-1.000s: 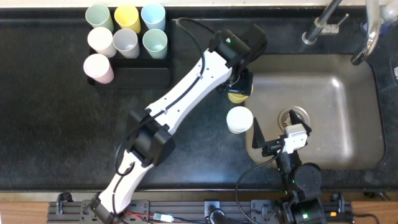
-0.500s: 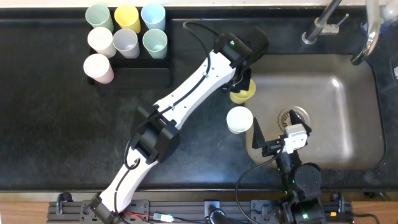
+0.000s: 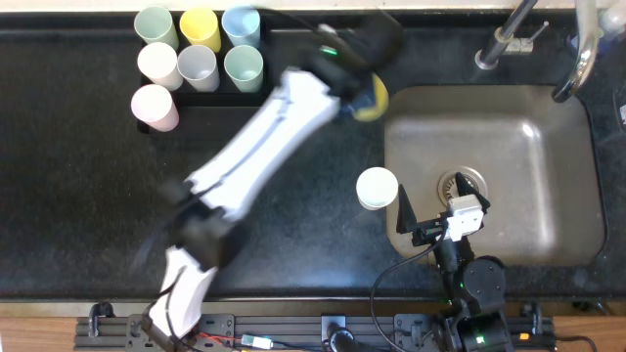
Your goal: Store Cups
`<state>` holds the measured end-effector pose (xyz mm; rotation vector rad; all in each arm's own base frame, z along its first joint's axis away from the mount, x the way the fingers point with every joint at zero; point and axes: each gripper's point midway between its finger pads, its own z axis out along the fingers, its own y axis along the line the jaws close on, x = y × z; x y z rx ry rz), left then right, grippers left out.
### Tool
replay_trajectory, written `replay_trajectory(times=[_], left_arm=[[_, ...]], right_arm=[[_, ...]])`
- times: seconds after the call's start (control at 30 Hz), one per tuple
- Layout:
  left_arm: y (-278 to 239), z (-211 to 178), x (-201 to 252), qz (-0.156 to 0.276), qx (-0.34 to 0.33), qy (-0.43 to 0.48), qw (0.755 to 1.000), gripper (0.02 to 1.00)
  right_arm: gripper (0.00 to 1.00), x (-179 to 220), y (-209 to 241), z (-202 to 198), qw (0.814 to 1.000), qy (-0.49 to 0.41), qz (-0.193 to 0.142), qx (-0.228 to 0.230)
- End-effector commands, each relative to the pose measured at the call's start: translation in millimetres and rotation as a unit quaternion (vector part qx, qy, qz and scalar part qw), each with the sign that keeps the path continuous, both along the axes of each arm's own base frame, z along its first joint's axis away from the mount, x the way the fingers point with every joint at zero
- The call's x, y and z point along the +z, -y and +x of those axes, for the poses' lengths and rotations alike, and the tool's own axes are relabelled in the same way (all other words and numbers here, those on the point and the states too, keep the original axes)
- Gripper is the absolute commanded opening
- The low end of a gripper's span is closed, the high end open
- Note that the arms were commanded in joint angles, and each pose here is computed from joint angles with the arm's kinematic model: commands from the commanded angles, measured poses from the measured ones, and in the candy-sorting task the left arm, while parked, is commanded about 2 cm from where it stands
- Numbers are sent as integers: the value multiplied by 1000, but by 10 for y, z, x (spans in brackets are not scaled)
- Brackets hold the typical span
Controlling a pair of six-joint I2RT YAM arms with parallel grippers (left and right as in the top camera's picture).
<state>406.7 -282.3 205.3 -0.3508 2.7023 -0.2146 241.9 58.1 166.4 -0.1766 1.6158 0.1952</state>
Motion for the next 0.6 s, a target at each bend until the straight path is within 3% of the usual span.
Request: replay_trajectory(times=[0.03,0.2,0.37,0.5,0.6], left_arm=[[-1006,122,824,-84,219,93,968,36],[-1910,-154,668,-135,401,65,904,36],[-2200,-518,114,-159,531,-25,832,36],[-2259,-625,-157,-138,574,-50,805,36],[-2318,-624,-257,-113,581,-52,804,38]], right_arm=[[998,-33,-9,-1,1000,1,0,3],[998,-33,-9,-1,1000,1,0,3],[993,-33,-9,-1,1000,1,0,3],[1000,-33,-9,-1,1000,1,0,3],[998,-33,-9,-1,1000,1,0,3]])
